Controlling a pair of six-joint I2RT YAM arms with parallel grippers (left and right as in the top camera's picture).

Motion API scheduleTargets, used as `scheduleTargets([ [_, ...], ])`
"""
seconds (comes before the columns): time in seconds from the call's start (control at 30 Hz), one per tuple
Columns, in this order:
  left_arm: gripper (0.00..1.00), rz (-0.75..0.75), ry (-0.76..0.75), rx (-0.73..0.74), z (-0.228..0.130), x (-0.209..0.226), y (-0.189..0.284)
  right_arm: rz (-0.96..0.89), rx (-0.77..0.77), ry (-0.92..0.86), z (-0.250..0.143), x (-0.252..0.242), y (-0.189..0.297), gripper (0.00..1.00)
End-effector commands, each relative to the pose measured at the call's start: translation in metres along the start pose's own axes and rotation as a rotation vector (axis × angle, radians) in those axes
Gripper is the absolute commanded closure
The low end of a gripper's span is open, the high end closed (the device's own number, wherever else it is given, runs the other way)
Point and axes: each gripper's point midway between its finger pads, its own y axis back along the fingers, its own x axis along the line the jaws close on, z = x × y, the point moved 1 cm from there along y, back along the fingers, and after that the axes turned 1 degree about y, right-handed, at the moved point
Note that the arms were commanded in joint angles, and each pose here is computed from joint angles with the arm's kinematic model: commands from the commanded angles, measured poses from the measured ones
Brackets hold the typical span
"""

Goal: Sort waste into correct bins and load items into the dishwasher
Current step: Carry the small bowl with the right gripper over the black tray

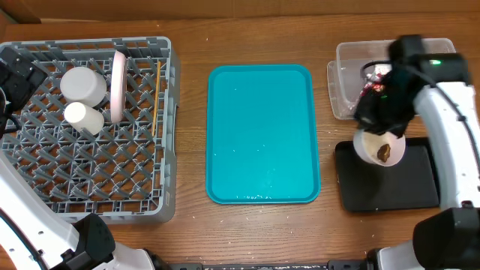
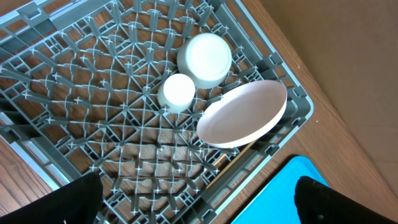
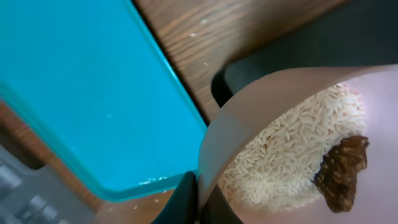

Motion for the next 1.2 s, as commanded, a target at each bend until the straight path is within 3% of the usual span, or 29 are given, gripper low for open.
scheduleTargets([
  [0.0,0.00,-0.009,0.019,0.003,-0.002,-0.001,0.002,0.165,0.057,0.111,-0.004,-0.003,0.003,0.96],
  [0.33,0.00,-0.009,0.019,0.003,-0.002,-0.001,0.002,0.500,0.155,0.078,-0.011,-0.030,-0.029,0.96],
  [0.8,0.00,-0.009,0.019,0.003,-0.002,-0.001,0.002,0.951,0.006,-0.046,0.015,-0.061,-0.008,0.96],
  [1.17,0.00,-0.009,0.019,0.003,-0.002,-0.001,0.002,0.987,0.076,-0.125,0.019,-0.071,-0.028,0.96],
])
